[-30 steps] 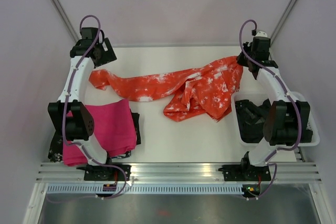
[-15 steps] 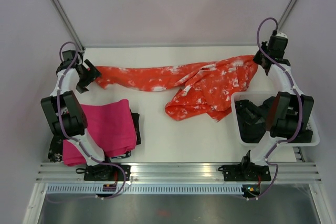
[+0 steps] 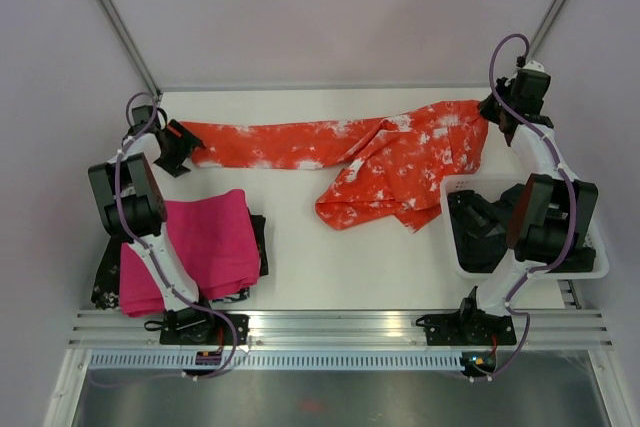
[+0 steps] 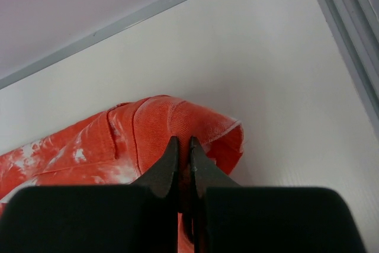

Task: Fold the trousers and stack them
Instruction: Flatten the trousers out

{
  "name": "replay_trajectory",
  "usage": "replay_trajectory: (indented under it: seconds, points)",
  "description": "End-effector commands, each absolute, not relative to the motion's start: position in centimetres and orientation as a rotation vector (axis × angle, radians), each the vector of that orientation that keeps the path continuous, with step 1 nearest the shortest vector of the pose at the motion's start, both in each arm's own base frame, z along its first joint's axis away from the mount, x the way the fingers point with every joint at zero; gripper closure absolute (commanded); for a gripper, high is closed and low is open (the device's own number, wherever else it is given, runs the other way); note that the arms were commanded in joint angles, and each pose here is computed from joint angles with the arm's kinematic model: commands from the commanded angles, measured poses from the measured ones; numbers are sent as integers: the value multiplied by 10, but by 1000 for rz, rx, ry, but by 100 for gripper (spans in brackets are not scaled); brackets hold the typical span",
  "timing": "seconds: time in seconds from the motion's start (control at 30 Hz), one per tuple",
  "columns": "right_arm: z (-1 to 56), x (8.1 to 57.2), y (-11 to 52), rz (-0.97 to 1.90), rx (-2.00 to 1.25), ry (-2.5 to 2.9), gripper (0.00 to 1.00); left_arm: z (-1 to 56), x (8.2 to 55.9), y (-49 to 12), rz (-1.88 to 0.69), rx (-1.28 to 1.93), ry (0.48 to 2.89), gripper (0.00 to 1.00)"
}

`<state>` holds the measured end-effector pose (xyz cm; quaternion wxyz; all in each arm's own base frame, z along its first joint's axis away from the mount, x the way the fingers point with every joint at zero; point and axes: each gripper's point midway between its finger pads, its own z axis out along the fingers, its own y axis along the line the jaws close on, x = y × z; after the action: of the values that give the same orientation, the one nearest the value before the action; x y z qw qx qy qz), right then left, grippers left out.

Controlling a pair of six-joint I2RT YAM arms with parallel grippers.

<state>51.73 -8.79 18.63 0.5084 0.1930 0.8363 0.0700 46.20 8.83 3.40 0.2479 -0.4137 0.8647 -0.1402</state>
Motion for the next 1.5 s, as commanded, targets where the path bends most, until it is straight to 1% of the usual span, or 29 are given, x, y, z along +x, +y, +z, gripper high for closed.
replay_trajectory:
  seconds: [0.0, 0.03, 0.1, 0.13, 0.2, 0.23, 0.27, 0.33, 0.37, 0.43, 0.47, 0.5, 0.53, 0.57, 0.6, 0.63, 0.7, 0.73, 0.77, 0.93, 1.0, 1.13, 1.2, 1.27, 1.33, 1.37, 1.4, 1.43, 1.47]
  points:
    - [200, 527, -79, 228, 414, 1960, 100, 42, 494, 88, -420, -1122, 2265, 15]
    - [200, 528, -78, 234, 413, 1960, 100, 41, 497, 89, -420, -1129, 2259, 16]
    - [200, 527, -78, 237, 415, 1960, 100, 35, 502, 88, -431, -1141, 2243, 35]
    - [200, 527, -78, 237, 415, 1960, 100, 34, 504, 87, -441, -1145, 2236, 54]
    - [201, 527, -77, 242, 416, 1958, 100, 37, 507, 87, -446, -1148, 2220, 78]
    - [203, 527, -77, 244, 415, 1955, 100, 44, 510, 88, -439, -1136, 2211, 97]
    - [207, 527, -77, 244, 411, 1950, 100, 49, 510, 91, -416, -1131, 2212, 98]
    - [210, 527, -78, 236, 410, 1947, 100, 87, 506, 110, -271, -1092, 2183, 98]
    - [216, 526, -81, 217, 422, 1937, 100, 104, 502, 128, -143, -1092, 2154, 98]
    - [222, 526, -84, 201, 435, 1925, 100, 167, 493, 148, 21, -991, 2130, 98]
    - [226, 526, -84, 199, 433, 1916, 100, 190, 489, 157, 89, -958, 2120, 98]
    - [230, 527, -84, 201, 433, 1905, 100, 207, 478, 174, 232, -914, 2121, 98]
    - [233, 527, -84, 205, 433, 1894, 100, 243, 470, 181, 295, -884, 2087, 97]
    - [237, 528, -83, 212, 436, 1880, 100, 259, 462, 191, 380, -872, 2063, 95]
    - [238, 528, -84, 212, 438, 1873, 100, 270, 458, 194, 422, -817, 2072, 88]
    - [238, 529, -84, 213, 441, 1870, 100, 282, 455, 193, 426, -792, 2061, 63]
    - [233, 530, -85, 208, 446, 1881, 100, 275, 452, 182, 373, -740, 2113, 27]
    - [231, 531, -86, 205, 447, 1888, 100, 276, 450, 178, 348, -734, 2116, 6]
    - [225, 531, -87, 197, 448, 1906, 100, 272, 450, 172, 313, -727, 2127, 3]
    - [201, 530, -87, 176, 424, 1970, 100, 242, 443, 164, 274, -736, 2184, 2]
    - [183, 528, -87, 172, 417, 2014, 100, 231, 446, 158, 236, -730, 2207, 2]
    - [150, 523, -89, 149, 418, 2078, 100, 189, 451, 147, 151, -752, 2289, 5]
    - [146, 521, -102, 70, 447, 2087, 100, 165, 451, 136, 79, -763, 2331, 7]
    - [149, 520, -124, 14, 543, 2085, 100, 155, 451, 127, 18, -768, 2340, 7]
    - [155, 522, -146, 85, 669, 2052, 100, 147, 447, 123, -8, -774, 2349, 7]
    - [158, 525, -146, 150, 665, 2042, 100, 146, 447, 121, -15, -774, 2349, 7]
    - [162, 529, -132, 276, 610, 2045, 91, 145, 445, 119, -24, -772, 2352, 8]
    - [166, 534, -127, 315, 576, 2041, 81, 145, 447, 114, -51, -756, 2356, 8]
    - [165, 534, -120, 346, 527, 2064, 60, 145, 448, 113, -52, -752, 2358, 7]
